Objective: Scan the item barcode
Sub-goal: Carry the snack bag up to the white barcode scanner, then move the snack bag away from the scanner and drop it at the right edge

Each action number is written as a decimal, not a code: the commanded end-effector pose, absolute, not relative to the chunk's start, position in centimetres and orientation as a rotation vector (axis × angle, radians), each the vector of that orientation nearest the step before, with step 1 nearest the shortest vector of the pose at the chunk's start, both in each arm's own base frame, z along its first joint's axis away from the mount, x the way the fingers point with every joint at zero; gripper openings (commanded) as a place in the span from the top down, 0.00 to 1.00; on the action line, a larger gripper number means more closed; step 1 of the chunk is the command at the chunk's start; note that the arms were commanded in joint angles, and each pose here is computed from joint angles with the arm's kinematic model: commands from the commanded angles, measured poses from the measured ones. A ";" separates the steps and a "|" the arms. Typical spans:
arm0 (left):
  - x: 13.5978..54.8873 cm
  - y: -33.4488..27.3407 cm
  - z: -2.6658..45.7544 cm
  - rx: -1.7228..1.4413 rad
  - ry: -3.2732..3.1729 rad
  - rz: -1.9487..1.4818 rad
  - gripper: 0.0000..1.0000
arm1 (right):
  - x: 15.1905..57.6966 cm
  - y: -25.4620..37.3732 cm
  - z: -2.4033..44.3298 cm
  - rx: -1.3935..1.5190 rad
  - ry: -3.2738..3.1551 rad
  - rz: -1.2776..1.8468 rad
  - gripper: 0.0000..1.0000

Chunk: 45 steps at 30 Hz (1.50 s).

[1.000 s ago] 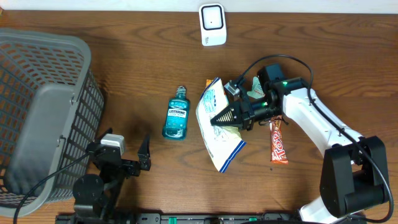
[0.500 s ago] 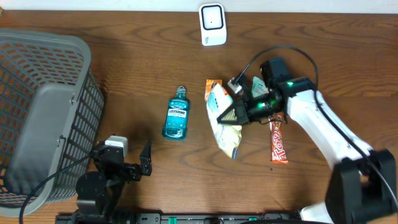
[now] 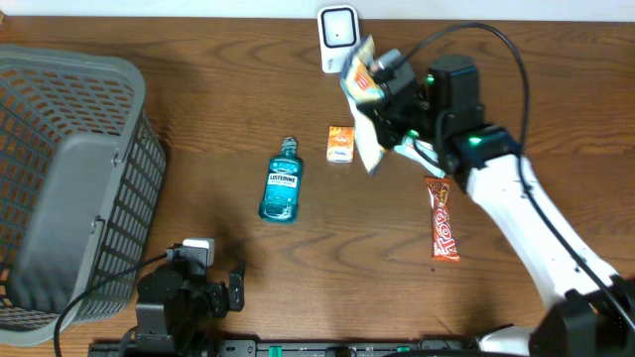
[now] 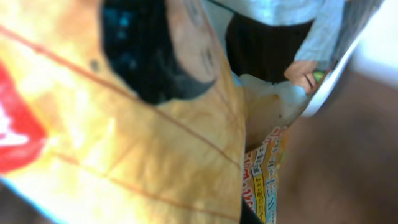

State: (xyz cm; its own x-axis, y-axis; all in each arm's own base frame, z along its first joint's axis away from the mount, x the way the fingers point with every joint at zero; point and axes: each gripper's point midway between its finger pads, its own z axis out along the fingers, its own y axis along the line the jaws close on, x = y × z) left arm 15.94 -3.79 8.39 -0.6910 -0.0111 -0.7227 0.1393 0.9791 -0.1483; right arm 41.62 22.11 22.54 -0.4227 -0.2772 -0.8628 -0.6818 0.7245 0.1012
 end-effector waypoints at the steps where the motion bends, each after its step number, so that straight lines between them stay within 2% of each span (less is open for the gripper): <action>1: 15.4 -3.9 7.7 0.088 2.358 -0.254 0.00 | 45.2 22.5 22.1 -0.721 1.932 0.283 0.99; 16: 15.3 -3.9 7.6 0.088 2.363 -0.254 0.00 | 62.8 29.2 19.4 -0.705 1.771 0.052 0.99; 21: 15.3 -3.9 7.6 0.088 2.363 -0.254 0.01 | 65.8 29.5 18.5 -0.664 1.749 -0.039 0.99; 27: 15.3 -3.9 7.6 0.088 2.363 -0.254 0.00 | 66.3 29.9 15.6 -0.689 1.788 -0.039 0.99; 31: 15.3 -3.9 7.6 0.088 2.363 -0.254 0.00 | 65.9 30.5 15.5 -0.674 1.802 0.001 0.99; 38: 15.3 -3.9 7.6 0.088 2.363 -0.254 0.00 | 64.6 29.2 20.0 -0.587 1.864 0.018 0.99; 45: 15.3 -3.9 7.6 0.088 2.363 -0.254 0.00 | 61.2 18.0 26.0 -0.421 2.051 -0.336 0.99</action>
